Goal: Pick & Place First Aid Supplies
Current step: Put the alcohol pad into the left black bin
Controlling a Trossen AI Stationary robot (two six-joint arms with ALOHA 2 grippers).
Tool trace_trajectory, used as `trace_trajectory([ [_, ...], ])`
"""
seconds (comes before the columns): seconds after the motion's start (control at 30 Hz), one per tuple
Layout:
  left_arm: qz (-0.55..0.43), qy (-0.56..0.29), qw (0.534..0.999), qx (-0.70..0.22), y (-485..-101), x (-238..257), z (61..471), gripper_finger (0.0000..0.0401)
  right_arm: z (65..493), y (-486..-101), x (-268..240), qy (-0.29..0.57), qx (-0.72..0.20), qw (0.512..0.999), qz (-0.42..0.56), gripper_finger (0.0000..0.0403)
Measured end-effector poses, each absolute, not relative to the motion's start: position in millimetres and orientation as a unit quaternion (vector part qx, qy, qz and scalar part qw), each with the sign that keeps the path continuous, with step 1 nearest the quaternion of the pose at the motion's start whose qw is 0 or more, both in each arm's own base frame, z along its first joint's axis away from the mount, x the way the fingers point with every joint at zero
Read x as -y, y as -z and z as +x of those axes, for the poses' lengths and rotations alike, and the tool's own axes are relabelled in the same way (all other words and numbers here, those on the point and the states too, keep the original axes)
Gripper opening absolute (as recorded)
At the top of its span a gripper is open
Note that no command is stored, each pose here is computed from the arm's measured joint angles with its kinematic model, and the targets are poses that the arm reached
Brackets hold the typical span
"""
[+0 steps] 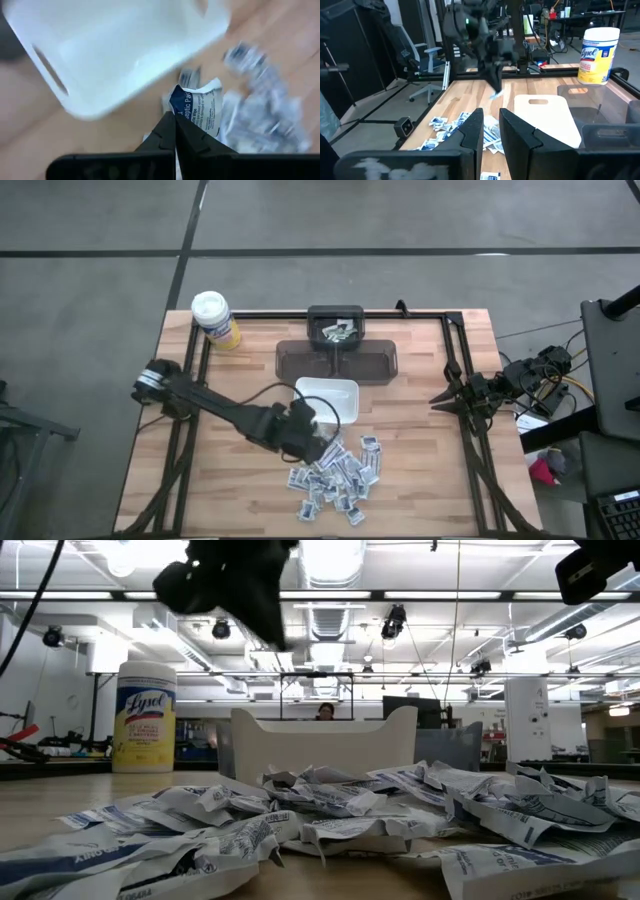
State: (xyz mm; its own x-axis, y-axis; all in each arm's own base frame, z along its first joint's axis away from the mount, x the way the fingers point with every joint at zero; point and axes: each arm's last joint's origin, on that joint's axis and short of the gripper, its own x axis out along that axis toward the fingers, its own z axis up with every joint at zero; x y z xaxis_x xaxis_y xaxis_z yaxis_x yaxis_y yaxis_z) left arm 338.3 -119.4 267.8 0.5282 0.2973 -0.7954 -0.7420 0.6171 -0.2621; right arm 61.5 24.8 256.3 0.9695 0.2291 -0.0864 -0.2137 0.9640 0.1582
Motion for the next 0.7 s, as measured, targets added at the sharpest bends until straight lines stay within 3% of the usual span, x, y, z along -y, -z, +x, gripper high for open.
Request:
trace_trajectory([
  [0.13, -0.28, -0.366, 0.843, -0.279, -292.0, 103.9, 333.0, 0.0, 61.5, -256.2, -24.8, -0.112, -0.052, 0.99, 0.073, 0.0059],
  [0.3, -0.266, -0.428, 0.837, -0.215, -308.4, 67.9, 331.9, 0.0, 61.6, -256.1, -24.8, -0.112, -0.053, 0.99, 0.072, 0.0059],
  [0.7, -0.269, -0.505, 0.778, -0.26, -306.2, -53.7, 335.1, 0.0, 61.6, -256.2, -24.8, -0.112, -0.052, 0.99, 0.068, 0.0059],
])
